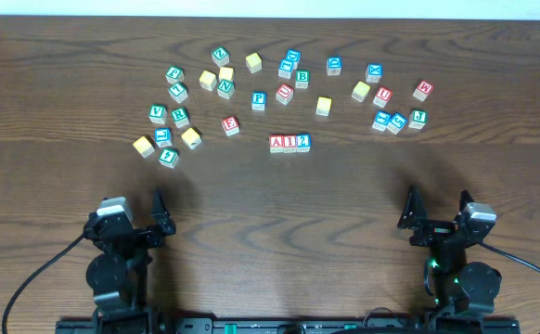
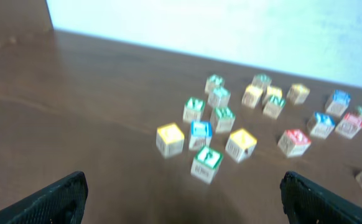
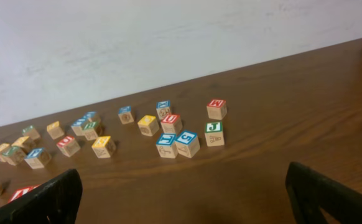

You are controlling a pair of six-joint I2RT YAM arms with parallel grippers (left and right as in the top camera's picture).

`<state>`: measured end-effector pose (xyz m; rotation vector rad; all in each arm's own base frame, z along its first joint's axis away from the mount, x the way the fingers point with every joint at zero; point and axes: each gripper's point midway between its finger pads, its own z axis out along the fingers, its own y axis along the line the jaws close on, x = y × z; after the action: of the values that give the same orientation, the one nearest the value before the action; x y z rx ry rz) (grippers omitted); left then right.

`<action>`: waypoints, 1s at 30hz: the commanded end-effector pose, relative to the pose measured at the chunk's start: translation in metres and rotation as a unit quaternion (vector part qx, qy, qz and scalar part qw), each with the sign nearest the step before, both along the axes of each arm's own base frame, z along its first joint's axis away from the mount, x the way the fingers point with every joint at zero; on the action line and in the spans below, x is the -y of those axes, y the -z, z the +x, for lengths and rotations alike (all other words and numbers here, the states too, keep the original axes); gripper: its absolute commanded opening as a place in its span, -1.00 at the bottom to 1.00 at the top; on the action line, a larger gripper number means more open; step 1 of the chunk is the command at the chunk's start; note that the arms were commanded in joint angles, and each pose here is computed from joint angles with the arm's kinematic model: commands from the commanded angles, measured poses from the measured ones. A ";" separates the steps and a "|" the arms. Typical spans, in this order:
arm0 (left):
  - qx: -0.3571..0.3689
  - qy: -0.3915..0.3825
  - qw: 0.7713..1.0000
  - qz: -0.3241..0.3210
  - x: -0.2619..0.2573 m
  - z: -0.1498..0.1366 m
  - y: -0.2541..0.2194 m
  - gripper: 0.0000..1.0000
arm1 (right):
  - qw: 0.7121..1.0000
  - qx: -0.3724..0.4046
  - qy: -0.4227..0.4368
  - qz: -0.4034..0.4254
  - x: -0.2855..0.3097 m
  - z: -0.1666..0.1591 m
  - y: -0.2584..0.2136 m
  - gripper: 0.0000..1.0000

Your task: Spell out AI2

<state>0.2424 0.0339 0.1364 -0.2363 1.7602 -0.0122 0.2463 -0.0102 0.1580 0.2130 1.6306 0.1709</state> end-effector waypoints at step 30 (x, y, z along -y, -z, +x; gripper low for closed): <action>0.024 -0.001 1.000 0.019 -0.001 -0.001 -0.002 0.95 | 1.000 0.000 -0.001 -0.003 0.000 0.000 0.001 0.99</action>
<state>0.2409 0.0335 0.1540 -0.2096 1.6783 0.0015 0.2463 -0.0102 0.1579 0.2134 1.6310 0.1706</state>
